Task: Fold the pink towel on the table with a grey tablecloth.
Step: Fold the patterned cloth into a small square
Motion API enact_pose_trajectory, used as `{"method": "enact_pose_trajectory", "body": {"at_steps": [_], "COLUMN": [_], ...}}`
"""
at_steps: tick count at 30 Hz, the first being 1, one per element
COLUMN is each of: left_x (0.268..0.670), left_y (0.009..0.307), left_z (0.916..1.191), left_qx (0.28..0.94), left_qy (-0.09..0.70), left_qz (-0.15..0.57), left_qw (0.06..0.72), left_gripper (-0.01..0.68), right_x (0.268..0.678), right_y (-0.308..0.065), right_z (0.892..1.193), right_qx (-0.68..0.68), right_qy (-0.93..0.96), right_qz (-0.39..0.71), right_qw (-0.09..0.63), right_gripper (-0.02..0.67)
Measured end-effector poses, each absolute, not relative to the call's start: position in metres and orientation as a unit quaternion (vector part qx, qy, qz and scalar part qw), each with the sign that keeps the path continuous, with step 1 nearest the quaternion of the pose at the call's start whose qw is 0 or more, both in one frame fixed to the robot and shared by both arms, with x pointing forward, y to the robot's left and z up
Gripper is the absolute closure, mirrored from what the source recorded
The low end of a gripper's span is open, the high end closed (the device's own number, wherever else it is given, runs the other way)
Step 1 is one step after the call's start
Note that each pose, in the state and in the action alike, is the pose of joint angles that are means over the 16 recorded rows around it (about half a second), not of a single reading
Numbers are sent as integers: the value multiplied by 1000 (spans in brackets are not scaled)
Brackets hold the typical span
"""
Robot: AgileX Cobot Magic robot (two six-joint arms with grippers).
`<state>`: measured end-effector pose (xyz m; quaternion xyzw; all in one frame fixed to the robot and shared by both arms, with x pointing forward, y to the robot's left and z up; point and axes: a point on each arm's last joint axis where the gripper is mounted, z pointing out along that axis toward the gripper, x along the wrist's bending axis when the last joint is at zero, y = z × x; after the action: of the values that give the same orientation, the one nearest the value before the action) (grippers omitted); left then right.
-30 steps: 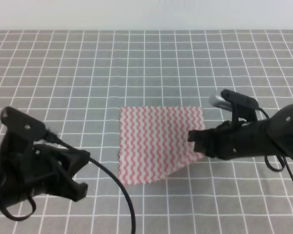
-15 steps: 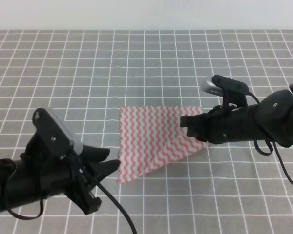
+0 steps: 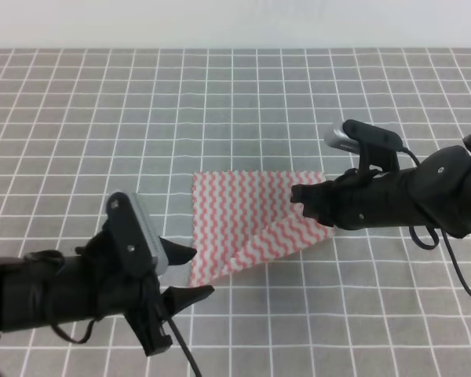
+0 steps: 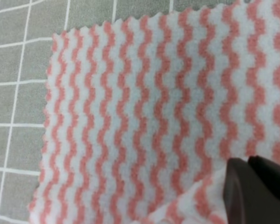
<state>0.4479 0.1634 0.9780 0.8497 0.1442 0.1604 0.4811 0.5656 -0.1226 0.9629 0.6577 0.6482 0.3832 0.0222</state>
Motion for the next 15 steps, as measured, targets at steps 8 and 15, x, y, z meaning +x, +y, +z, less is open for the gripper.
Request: {"method": "enact_pose_trajectory", "body": {"at_steps": [8, 15], "left_x": [461, 468], "left_y": [158, 157], "left_z": [958, 945], "left_qx": [870, 883], "left_qy": [118, 104], "left_qz": [153, 154], "left_qw": [454, 431], "left_gripper": [285, 284], "right_x": [566, 566], "right_y": [-123, -124], "right_z": [963, 966], "right_qx": [655, 653], "right_qy": [650, 650], "right_qz": [384, 388], "right_qw": [26, 30], "right_gripper": [664, 664]}}
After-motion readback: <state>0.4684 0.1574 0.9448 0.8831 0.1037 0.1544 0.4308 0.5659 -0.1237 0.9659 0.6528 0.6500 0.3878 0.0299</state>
